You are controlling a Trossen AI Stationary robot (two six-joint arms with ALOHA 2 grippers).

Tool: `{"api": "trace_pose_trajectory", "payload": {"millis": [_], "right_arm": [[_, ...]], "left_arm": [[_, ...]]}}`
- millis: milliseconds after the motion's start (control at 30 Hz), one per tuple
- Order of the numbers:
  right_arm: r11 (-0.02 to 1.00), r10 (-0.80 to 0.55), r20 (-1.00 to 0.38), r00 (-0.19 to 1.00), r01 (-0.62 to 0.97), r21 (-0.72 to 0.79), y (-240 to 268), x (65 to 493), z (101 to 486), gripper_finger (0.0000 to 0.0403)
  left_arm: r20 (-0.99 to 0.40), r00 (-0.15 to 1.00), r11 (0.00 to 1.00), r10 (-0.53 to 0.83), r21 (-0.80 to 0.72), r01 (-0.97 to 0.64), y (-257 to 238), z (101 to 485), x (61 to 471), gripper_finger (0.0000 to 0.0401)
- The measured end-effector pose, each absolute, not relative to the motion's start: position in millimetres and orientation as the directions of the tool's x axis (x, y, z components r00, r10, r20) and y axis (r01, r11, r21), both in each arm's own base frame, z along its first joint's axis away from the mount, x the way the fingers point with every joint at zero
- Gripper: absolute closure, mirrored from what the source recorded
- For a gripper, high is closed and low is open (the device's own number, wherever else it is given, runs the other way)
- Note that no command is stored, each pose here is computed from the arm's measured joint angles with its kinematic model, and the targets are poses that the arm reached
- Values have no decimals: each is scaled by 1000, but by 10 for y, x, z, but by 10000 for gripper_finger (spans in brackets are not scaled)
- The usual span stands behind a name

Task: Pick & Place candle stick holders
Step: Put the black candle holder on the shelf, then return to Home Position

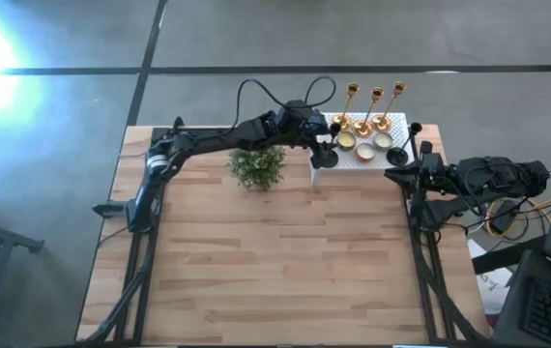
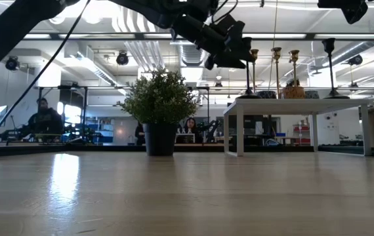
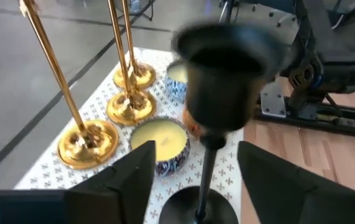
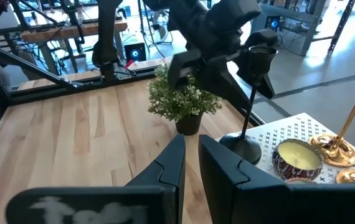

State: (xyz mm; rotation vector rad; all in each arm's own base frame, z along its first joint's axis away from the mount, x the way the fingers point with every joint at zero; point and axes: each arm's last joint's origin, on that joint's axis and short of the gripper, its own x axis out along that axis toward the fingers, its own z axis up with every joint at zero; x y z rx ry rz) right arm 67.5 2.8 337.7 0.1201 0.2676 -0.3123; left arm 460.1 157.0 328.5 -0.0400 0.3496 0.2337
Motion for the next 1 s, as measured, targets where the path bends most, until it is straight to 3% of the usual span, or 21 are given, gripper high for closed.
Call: {"api": "trace_pose_trajectory", "payload": {"millis": [200, 367, 500, 633, 767, 1000], "right_arm": [[945, -287, -278, 917, 318, 75, 28, 676, 3376, 364], [945, -287, -287, 914, 319, 69, 26, 669, 3366, 364], [952, -237, -359, 903, 290, 99, 12, 558, 3319, 365], [962, -78, -423, 903, 180, 205, 0, 345, 3309, 365], [957, 70, -352, 933, 37, 287, -17, 132, 3308, 365], [942, 223, -205, 953, -156, 299, -1, 35, 3054, 365]], "left_arm": [[-381, 896, 971, 229, 29, -236, 1554, 3546, 4356, 123], [-484, 845, 972, 229, 64, -226, 1483, 3820, 3968, 128], [-548, 807, 975, 221, 97, -202, 1289, 4080, 3569, 183], [-600, 780, 984, 177, 107, -141, 971, 4260, 3091, 283], [-531, 847, 996, 14, 86, 37, 535, 4332, 2578, 383], [-221, 960, 971, -172, 124, 203, 22, 3832, 1909, 397]]}}
